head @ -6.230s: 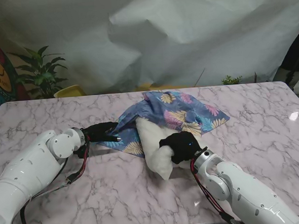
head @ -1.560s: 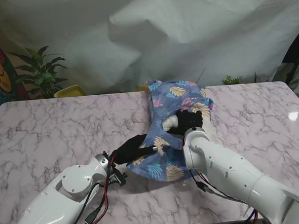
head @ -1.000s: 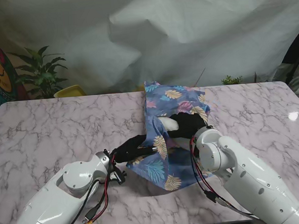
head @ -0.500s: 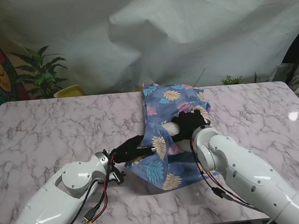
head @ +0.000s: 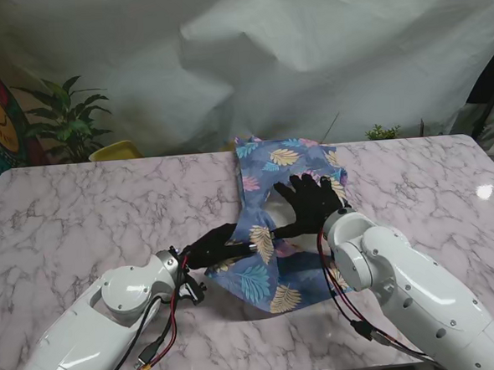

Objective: Put a pillowcase on a pillow

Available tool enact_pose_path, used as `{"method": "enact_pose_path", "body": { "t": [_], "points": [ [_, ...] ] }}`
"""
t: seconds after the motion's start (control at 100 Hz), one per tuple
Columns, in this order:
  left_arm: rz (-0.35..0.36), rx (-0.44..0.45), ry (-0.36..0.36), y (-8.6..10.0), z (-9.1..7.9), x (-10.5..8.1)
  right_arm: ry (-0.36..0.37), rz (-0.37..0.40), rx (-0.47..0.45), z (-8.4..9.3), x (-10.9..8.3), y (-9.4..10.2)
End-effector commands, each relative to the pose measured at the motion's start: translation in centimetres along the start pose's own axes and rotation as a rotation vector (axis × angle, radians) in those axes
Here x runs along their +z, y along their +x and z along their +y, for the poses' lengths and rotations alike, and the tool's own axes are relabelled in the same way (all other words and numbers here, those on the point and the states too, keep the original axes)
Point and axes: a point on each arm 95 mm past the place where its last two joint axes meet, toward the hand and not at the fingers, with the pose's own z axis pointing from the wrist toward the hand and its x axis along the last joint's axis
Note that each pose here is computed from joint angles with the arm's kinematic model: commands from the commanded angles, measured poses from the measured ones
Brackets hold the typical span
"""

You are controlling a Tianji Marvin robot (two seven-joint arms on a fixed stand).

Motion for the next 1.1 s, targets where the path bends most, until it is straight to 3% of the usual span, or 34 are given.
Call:
{"method": "enact_pose_path", "body": {
  "t": [0.0,0.13,0.23,0.36,0.57,0.78,0.93,1.09],
  "points": [
    [0.000,-0.001,-0.015,0.2,0.2,0.1,-0.062,-0.048,-0.027,-0.1,-0.7,0.1],
    [-0.007,0.001,-0.012,0.2,0.2,0.1,-0.134,-0.088,-0.082,0.1,-2.8,0.2],
    [-0.010,0.000,-0.012,0.2,0.2,0.1,-0.181,-0.137,-0.073,-0.5,-4.4,0.4],
    [-0.009,0.000,-0.020,0.3,0.4,0.2,-0.098,-0.174,-0.027,-2.3,-5.4,0.7],
    [0.010,-0.006,-0.076,0.2,1.4,0.5,-0.020,-0.212,-0.175,-5.9,-2.6,-0.2],
    [0.023,-0.023,-0.152,-0.1,2.4,0.4,-0.177,-0.238,-0.160,-7.3,1.5,-1.3],
    [0.016,0.000,-0.225,-0.6,3.1,0.3,-0.309,-0.261,-0.111,-6.6,3.0,-1.4],
    [0.008,0.076,-0.246,-0.3,3.1,0.2,-0.359,-0.268,-0.117,-5.3,3.1,-1.4]
  ]
}}
